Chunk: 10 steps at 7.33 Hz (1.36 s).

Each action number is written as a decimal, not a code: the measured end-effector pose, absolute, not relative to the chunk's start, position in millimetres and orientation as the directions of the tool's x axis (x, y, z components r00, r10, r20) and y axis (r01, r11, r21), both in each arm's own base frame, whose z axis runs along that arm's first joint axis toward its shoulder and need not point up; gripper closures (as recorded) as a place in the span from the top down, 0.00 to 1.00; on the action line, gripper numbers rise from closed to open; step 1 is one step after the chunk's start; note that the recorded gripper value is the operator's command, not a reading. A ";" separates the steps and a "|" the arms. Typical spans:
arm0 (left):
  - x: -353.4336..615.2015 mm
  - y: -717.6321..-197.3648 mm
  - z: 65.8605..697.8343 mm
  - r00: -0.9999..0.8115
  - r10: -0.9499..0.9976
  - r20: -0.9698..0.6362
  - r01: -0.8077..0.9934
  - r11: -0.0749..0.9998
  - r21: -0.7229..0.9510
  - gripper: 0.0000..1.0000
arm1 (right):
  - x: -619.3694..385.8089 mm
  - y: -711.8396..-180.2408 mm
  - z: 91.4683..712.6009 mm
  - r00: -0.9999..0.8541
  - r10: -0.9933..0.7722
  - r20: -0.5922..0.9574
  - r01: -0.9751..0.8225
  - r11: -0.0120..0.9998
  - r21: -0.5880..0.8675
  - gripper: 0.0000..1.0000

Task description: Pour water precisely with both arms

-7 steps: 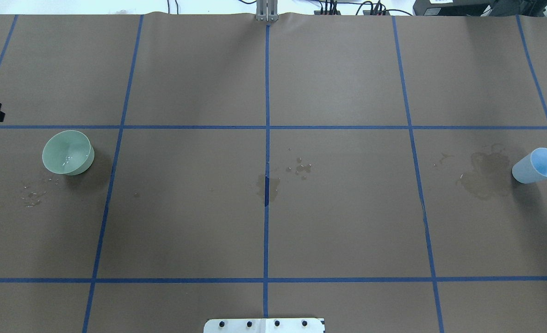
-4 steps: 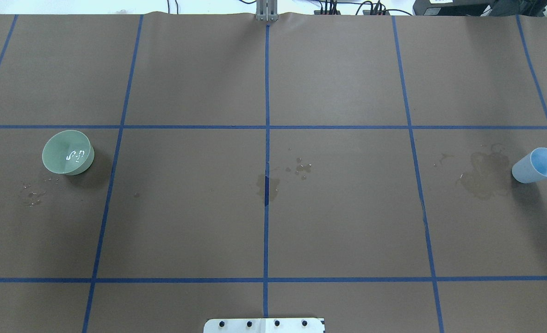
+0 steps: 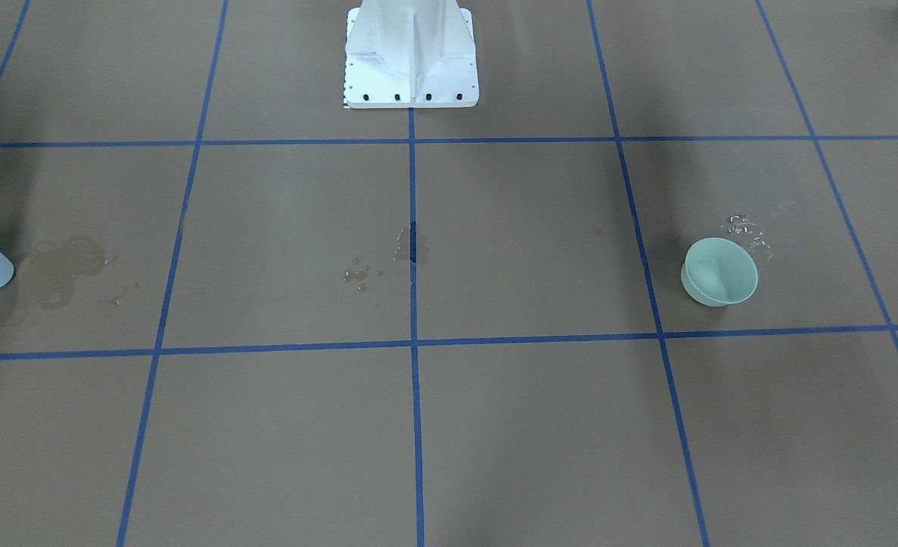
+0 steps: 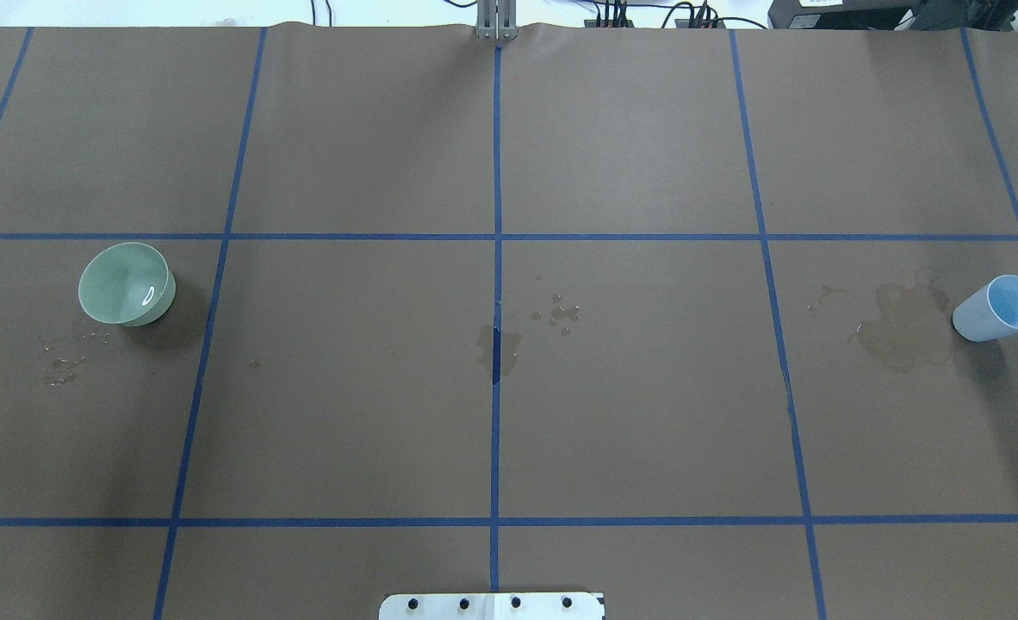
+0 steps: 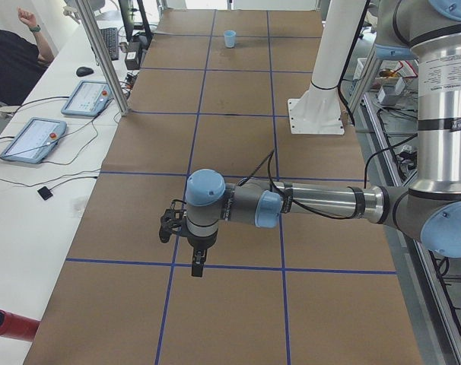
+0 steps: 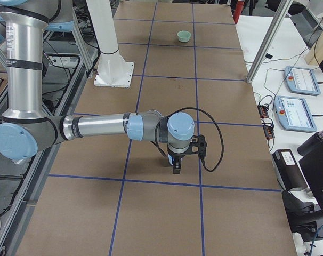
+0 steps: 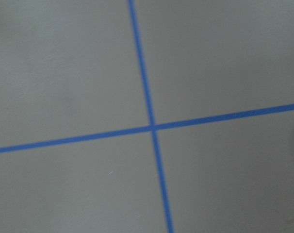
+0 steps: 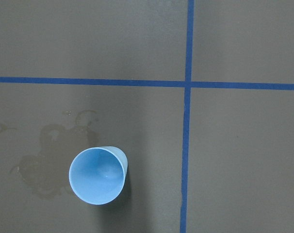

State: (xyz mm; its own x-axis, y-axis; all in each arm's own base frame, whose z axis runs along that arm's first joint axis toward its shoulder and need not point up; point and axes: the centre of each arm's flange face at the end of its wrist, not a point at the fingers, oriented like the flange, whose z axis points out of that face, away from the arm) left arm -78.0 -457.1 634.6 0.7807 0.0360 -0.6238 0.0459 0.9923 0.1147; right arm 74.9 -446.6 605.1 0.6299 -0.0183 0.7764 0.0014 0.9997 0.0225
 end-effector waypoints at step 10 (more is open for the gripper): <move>-69.3 -470.2 640.2 0.772 0.049 -0.633 0.037 0.992 0.121 1.00 | 67.3 -448.5 638.5 0.715 -0.010 0.699 0.044 0.999 -0.031 0.99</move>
